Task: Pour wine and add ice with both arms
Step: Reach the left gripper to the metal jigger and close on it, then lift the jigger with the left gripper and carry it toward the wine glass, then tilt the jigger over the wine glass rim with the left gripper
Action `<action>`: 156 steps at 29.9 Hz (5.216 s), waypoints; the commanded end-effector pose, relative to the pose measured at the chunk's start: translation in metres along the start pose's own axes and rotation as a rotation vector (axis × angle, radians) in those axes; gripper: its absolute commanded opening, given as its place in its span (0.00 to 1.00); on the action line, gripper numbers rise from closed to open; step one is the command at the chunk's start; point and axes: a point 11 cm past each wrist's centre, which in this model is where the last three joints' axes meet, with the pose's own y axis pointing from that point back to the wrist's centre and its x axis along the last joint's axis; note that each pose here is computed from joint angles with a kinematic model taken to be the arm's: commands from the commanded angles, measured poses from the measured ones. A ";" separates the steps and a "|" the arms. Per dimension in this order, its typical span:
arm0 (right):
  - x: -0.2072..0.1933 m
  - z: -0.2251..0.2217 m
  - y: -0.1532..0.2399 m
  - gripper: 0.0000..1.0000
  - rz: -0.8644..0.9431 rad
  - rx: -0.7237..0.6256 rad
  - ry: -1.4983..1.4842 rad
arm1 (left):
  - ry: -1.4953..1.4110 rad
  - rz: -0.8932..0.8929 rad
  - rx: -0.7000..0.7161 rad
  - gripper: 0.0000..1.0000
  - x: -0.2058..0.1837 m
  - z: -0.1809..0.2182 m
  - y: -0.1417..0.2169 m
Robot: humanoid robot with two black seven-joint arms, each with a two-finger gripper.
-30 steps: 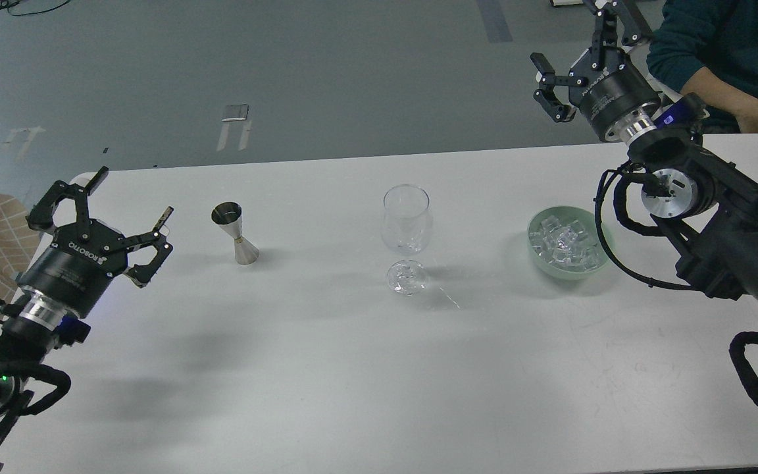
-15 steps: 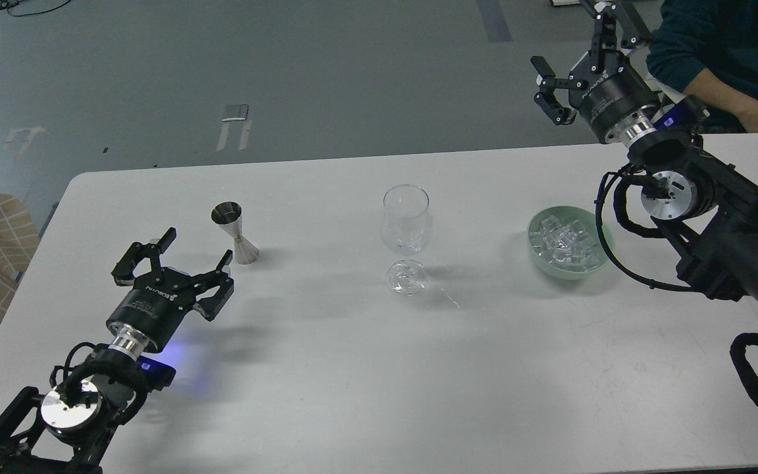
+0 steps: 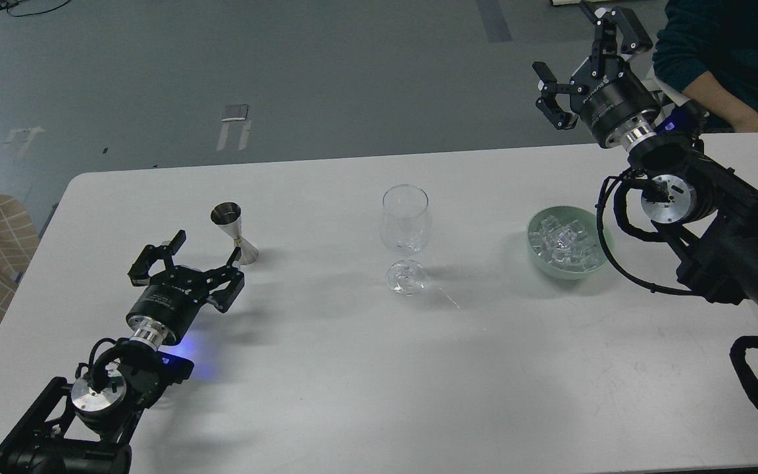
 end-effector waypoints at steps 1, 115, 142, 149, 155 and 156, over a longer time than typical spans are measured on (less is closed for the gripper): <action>0.000 0.001 0.001 1.00 0.001 -0.002 -0.001 | 0.014 0.006 0.006 0.96 0.003 -0.007 -0.006; -0.003 0.008 0.002 1.00 -0.008 -0.029 0.024 | -0.215 -0.120 0.321 0.00 -0.168 -0.110 -0.060; -0.001 0.014 0.006 1.00 -0.002 -0.040 0.018 | -0.451 -0.092 0.352 0.00 -0.177 -0.157 -0.063; -0.001 0.015 0.007 1.00 -0.001 -0.041 0.017 | -0.561 -0.095 0.322 0.00 -0.177 -0.154 -0.064; 0.000 0.015 0.007 1.00 0.000 -0.042 0.017 | -0.649 -0.102 0.295 0.00 -0.176 -0.152 -0.064; 0.000 0.015 0.007 1.00 0.002 -0.042 0.017 | -0.672 -0.104 0.287 0.00 -0.176 -0.151 -0.065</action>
